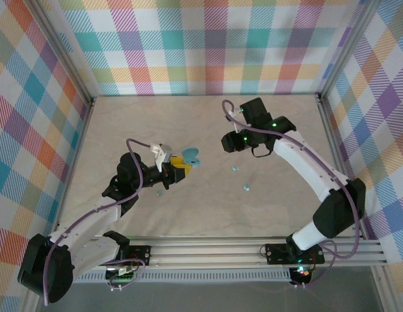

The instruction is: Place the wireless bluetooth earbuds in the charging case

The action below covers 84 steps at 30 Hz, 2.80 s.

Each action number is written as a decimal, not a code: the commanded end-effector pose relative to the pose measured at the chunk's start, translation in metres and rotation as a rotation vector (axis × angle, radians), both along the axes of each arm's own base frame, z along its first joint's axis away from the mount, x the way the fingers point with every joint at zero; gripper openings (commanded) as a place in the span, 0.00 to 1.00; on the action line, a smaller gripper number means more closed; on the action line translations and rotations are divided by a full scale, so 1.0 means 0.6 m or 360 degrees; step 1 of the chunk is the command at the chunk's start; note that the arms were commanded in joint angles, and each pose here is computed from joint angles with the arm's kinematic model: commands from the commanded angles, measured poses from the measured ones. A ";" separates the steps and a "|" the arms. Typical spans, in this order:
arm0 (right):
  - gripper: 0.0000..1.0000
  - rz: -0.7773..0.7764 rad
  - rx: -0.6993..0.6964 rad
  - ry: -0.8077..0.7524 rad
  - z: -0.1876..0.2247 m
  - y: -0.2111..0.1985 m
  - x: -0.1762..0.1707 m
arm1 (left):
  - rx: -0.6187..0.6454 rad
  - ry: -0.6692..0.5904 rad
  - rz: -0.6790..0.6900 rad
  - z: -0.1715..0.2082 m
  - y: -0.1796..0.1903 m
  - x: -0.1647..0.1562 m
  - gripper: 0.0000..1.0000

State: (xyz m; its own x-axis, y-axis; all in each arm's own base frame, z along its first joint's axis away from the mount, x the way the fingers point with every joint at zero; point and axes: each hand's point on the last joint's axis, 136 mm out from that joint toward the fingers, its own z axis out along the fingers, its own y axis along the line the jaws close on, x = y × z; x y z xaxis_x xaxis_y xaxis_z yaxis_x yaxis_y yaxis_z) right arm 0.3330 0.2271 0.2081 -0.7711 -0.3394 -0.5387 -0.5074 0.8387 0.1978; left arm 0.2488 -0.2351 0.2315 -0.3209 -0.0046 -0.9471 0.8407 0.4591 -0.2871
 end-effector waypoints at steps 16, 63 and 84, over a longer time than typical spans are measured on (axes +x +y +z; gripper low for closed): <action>0.25 -0.0012 -0.0670 0.0284 -0.256 -0.046 -0.002 | 0.0016 -0.0090 0.0004 0.016 0.000 0.006 0.10; 0.27 0.0093 -0.0835 0.0366 -0.322 -0.045 0.016 | 0.0055 -0.0062 0.0001 0.003 -0.001 0.008 0.09; 0.09 -0.0058 -0.0464 0.0332 -0.212 -0.034 0.014 | 0.0048 -0.0096 0.0025 0.015 0.006 0.000 0.09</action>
